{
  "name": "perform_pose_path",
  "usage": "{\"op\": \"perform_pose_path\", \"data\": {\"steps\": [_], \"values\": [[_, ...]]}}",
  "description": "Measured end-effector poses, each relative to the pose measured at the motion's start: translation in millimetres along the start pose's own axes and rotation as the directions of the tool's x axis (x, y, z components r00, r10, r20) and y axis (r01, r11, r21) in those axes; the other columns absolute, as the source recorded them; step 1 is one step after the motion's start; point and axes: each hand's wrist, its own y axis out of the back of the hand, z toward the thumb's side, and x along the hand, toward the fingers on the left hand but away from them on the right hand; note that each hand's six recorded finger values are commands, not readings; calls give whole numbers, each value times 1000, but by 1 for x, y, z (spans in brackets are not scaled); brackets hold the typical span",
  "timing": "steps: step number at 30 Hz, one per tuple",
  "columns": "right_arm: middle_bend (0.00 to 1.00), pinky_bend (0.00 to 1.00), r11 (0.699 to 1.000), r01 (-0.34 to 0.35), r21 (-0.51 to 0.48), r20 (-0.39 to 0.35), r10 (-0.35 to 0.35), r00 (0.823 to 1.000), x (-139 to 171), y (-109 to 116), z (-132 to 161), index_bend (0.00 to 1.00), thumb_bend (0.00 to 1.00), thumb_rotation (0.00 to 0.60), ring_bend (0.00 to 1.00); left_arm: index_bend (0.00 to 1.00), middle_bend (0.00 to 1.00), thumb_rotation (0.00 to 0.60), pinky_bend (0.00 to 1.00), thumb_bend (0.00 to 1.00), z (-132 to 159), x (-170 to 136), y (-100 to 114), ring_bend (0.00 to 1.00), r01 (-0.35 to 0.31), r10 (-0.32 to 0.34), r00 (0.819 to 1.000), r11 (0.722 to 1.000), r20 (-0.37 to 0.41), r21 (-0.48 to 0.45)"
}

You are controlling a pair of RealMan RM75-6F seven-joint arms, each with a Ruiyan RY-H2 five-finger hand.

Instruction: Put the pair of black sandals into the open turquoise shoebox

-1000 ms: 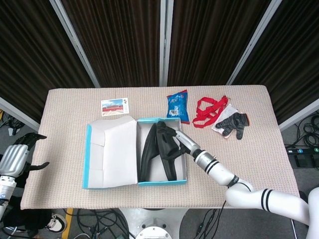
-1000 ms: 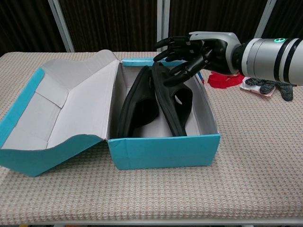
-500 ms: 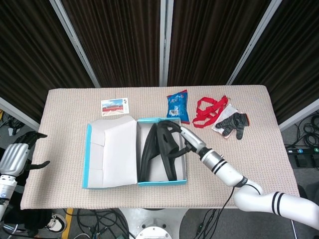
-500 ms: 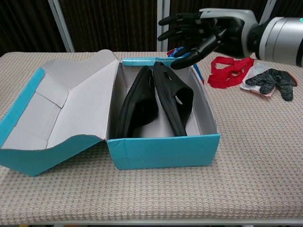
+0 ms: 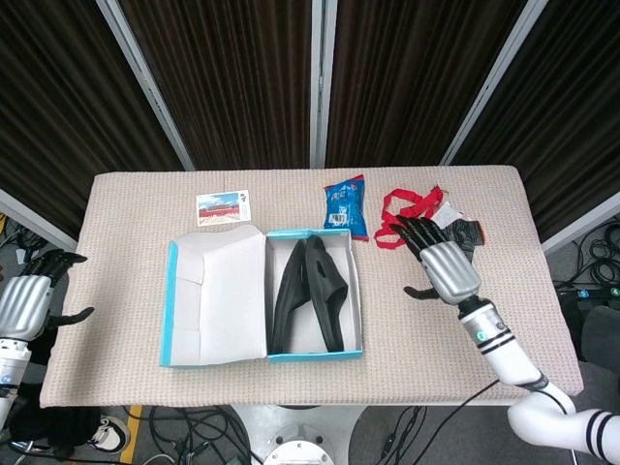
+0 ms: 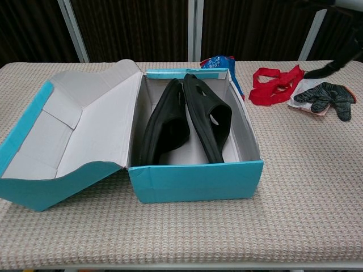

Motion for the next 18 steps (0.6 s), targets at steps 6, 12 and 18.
{"op": "perform_pose_path", "data": {"steps": [6,12,18], "values": [[0,0,959,-43,280,161,-3,987,57,-18,-42,4,26,600,0,239,229,600,196,122,2,-3,-2,124,-10,10,1000,1000,8,14],[0,0,954,-72,292,291,-17,956,130,-38,-75,0,26,600,0,239,229,600,196,122,5,-11,-4,124,-25,25,1000,999,17,30],[0,0,959,-79,274,299,-7,954,148,-45,-79,0,0,600,0,238,229,600,195,122,9,-12,-9,123,-12,12,1000,1000,17,27]]}}
